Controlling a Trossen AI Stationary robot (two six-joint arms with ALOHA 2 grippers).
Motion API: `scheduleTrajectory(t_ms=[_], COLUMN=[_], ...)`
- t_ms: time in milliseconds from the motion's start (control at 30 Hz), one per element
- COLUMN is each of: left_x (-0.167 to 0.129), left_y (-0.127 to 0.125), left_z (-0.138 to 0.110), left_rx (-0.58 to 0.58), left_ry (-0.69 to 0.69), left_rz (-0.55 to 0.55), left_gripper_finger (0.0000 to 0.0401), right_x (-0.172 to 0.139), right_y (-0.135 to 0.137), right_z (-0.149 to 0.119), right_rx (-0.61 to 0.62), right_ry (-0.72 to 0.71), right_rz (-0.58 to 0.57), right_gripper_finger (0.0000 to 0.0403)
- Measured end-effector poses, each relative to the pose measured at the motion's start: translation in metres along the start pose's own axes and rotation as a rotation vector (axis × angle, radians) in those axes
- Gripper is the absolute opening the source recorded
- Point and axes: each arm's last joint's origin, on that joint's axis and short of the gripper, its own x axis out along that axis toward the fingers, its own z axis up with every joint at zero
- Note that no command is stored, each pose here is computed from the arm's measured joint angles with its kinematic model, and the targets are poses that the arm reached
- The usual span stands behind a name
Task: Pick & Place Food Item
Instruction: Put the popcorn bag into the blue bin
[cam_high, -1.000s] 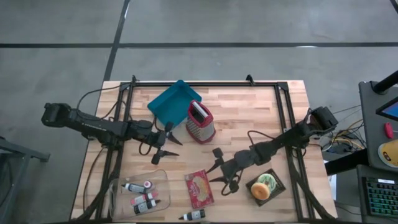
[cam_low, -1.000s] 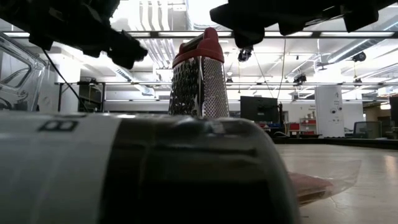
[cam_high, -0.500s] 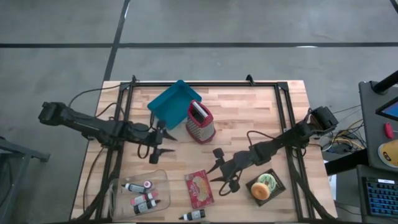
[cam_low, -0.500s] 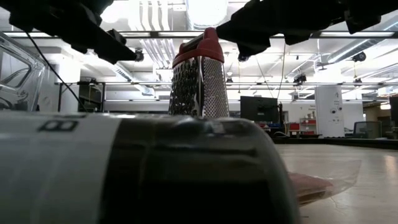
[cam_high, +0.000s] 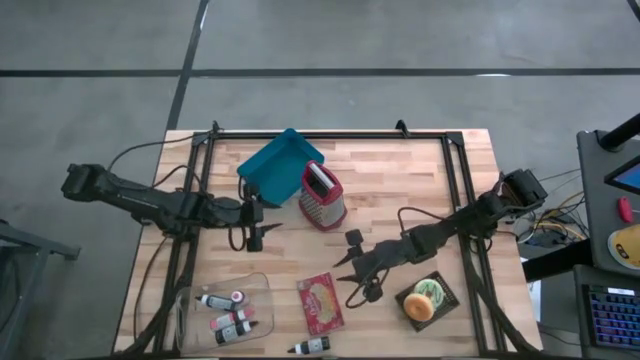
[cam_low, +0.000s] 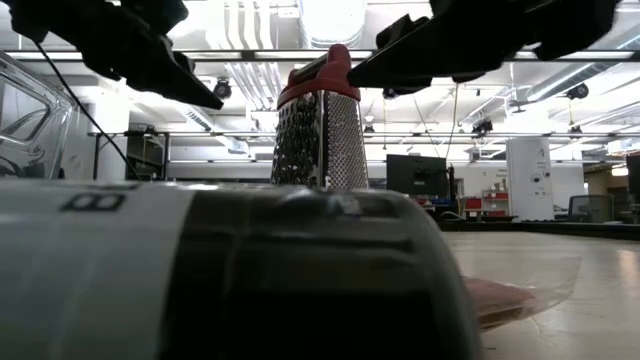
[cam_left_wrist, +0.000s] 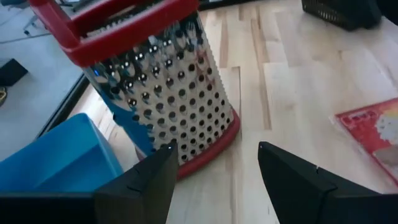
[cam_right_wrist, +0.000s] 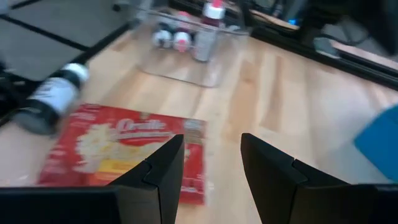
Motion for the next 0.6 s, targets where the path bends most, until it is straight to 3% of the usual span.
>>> scheduleTrajectory(t_ms=[333,600], left_x=[-0.001,-0.001], left_y=[0.000,0.005], left_z=[-0.003,-0.005], left_rx=[0.025,0.048], left_ry=[0.031,0.052], left_rz=[-0.002,0.152], left_gripper_finger=[0.0227,0.0227], right_x=[0.001,0.002], right_y=[-0.024,-0.038], right_z=[-0.004,-0.009], right_rx=[0.062,0.121], right_ry=[0.035,0.068], right_rz=[-0.188,-0.231], right_gripper_finger=[0.0153,0.0153])
